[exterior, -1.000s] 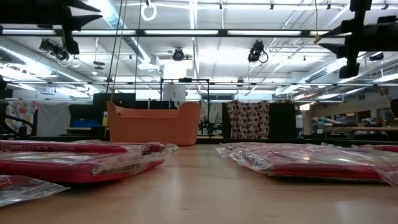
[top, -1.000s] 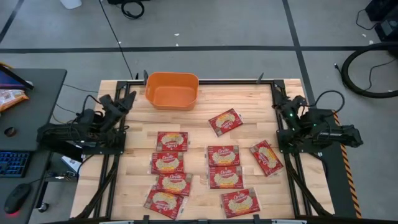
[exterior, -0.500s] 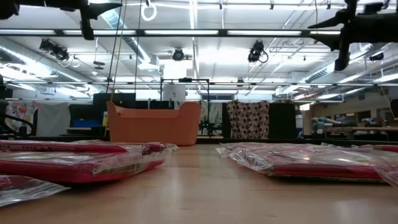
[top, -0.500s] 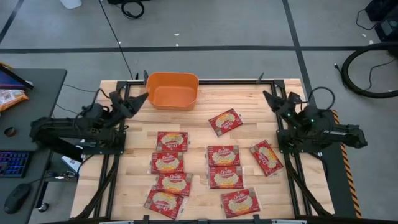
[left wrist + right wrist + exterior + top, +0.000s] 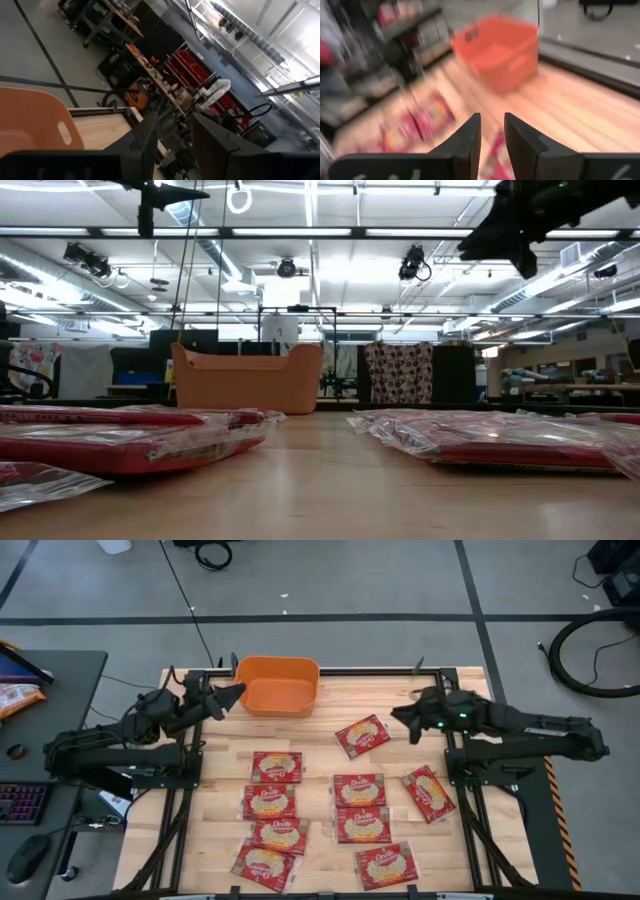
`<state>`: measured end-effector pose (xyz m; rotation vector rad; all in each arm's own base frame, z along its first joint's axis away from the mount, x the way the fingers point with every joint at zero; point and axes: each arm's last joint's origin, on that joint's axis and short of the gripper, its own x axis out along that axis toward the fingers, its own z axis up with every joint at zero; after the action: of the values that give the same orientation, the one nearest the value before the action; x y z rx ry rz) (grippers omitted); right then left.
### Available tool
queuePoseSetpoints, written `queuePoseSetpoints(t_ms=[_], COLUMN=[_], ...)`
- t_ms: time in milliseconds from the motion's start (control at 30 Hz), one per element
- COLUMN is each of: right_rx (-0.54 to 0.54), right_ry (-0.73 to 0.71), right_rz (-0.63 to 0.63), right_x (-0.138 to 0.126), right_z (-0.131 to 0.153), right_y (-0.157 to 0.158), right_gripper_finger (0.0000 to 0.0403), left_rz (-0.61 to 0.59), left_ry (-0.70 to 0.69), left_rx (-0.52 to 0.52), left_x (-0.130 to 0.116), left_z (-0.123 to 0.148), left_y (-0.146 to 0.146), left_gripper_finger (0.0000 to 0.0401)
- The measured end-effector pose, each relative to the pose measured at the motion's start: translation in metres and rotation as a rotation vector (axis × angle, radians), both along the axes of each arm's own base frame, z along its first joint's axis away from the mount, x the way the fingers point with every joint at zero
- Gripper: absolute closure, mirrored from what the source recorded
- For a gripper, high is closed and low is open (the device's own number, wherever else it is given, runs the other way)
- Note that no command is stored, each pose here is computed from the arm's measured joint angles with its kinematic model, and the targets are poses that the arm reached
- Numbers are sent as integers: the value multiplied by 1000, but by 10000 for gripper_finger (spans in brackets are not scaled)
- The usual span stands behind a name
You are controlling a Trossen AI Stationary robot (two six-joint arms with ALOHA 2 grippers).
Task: Sort popcorn bags into baskets
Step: Put the red popcorn bag into the orange bin
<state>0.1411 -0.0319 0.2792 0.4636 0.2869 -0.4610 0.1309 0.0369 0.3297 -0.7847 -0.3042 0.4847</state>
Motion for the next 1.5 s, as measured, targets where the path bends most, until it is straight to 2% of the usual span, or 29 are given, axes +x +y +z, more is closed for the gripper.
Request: queuePoseSetpoints(t_ms=[167,400,600,933,1100,1300,1500], right_rx=[-18,-18,-74,-89,-177,-334,-388], right_ry=[204,439,598,813,883,997,1074], right_rz=[127,278,395,529,633,699,795], right_x=[24,54,78,107,122,131,138], right_z=[2,4,-16,-63,-86,-105,-124], right_y=[-5,-14,-22,-27,-30,-33,-26], right_gripper_finger=[286,209,164,159,152,147,151], left_rz=[-61,-72,-77,-139,-137,-134,-142], left_ry=[-4,2,35,19,32,41,25], left_rx=[10,45,39,9,28,67,74], left_x=[1,1,7,11,11,9,5], left_z=[6,12,8,7,7,8,10], left_y=[2,2,3,2,2,2,0], left_gripper_finger=[278,277,277,277,277,277,277])
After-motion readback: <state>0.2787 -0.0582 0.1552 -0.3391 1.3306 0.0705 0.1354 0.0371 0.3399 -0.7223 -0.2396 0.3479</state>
